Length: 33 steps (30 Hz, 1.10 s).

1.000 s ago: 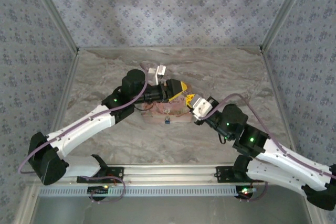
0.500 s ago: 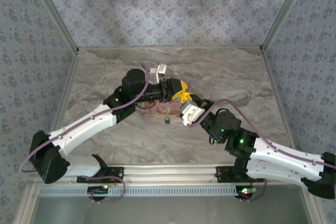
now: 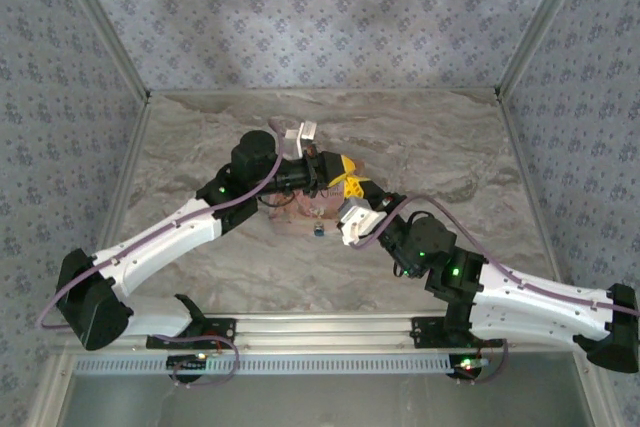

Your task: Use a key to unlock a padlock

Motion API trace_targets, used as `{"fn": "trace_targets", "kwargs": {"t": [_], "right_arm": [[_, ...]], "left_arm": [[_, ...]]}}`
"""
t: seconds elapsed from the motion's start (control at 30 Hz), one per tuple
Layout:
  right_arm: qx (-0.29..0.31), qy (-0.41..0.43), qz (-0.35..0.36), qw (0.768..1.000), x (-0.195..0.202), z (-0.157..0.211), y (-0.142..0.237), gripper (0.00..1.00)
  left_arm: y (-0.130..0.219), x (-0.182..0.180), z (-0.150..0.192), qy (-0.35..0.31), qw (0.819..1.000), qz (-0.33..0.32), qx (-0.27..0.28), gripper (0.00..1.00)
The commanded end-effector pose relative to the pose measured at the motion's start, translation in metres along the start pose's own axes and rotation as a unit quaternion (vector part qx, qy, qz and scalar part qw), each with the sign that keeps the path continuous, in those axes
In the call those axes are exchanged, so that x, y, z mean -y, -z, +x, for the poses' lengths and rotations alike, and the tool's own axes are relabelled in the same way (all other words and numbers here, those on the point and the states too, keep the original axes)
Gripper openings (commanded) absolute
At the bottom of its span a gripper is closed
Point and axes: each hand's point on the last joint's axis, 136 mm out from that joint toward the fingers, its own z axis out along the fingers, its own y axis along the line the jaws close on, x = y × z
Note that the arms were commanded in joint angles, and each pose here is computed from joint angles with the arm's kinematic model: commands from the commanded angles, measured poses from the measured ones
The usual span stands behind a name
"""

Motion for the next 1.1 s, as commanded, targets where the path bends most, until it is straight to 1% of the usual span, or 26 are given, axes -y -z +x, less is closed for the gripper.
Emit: {"fn": "trace_targets", "kwargs": {"t": [0.0,0.03,0.07,0.1,0.2,0.27,0.37,0.43,0.47,0.5,0.53,0.6,0.63,0.73,0.83,0.9,0.97,1.07], "right_arm": [[-0.024,-0.011,-0.012,1.0,-0.005,0.01,0.003,0.18],[-0.028,-0.018,-0.016,0.999,-0.005,0.012,0.003,0.23],[-0.035,-0.029,-0.021,0.999,-0.005,0.016,0.004,0.32],[-0.045,-0.048,-0.024,0.998,-0.004,0.019,0.005,0.38],[-0.073,-0.114,-0.022,0.991,0.005,0.032,0.01,0.43],[-0.091,-0.179,-0.024,0.979,0.01,0.042,0.016,0.46],[-0.12,-0.282,-0.018,0.952,0.017,0.06,0.027,0.57],[-0.141,-0.355,-0.009,0.924,0.023,0.071,0.033,0.65],[-0.152,-0.4,-0.005,0.904,0.025,0.076,0.036,0.69],[-0.159,-0.441,-0.006,0.883,0.027,0.079,0.038,0.71],[-0.163,-0.474,-0.012,0.865,0.027,0.082,0.038,0.71],[-0.156,-0.538,-0.036,0.827,0.026,0.081,0.034,0.67],[-0.152,-0.556,-0.05,0.815,0.026,0.08,0.031,0.66],[-0.138,-0.622,-0.101,0.765,0.025,0.072,0.017,0.6],[-0.094,-0.677,-0.15,0.715,0.032,0.059,0.0,0.51],[-0.056,-0.713,-0.175,0.677,0.038,0.05,-0.01,0.48],[-0.016,-0.731,-0.192,0.655,0.046,0.04,-0.016,0.47],[0.027,-0.746,-0.207,0.632,0.053,0.029,-0.021,0.51]], "left_arm": [[0.01,0.017,-0.013,-0.042,0.999,0.015,0.028,0.0],[0.012,0.016,-0.015,-0.049,0.998,0.009,0.035,0.0],[0.014,0.014,-0.019,-0.057,0.997,-0.001,0.044,0.0],[0.017,0.012,-0.022,-0.071,0.996,-0.014,0.053,0.0],[0.023,0.008,-0.03,-0.107,0.991,-0.047,0.071,0.0],[0.027,0.004,-0.034,-0.138,0.984,-0.078,0.081,0.0],[0.034,-0.004,-0.04,-0.183,0.971,-0.121,0.091,0.0],[0.037,-0.007,-0.043,-0.208,0.964,-0.137,0.097,0.0],[0.038,-0.008,-0.044,-0.22,0.96,-0.142,0.1,0.0],[0.038,-0.009,-0.046,-0.231,0.956,-0.146,0.102,0.0],[0.038,-0.01,-0.047,-0.242,0.953,-0.147,0.105,0.0],[0.037,-0.009,-0.049,-0.263,0.947,-0.144,0.115,0.0],[0.036,-0.006,-0.049,-0.271,0.945,-0.137,0.119,0.0],[0.031,0.005,-0.047,-0.291,0.941,-0.109,0.132,0.0],[0.025,0.014,-0.044,-0.303,0.939,-0.093,0.137,0.0],[0.021,0.018,-0.041,-0.307,0.938,-0.082,0.137,0.0],[0.018,0.021,-0.038,-0.308,0.938,-0.073,0.14,0.0],[0.016,0.027,-0.036,-0.302,0.941,-0.052,0.146,0.0]]}}
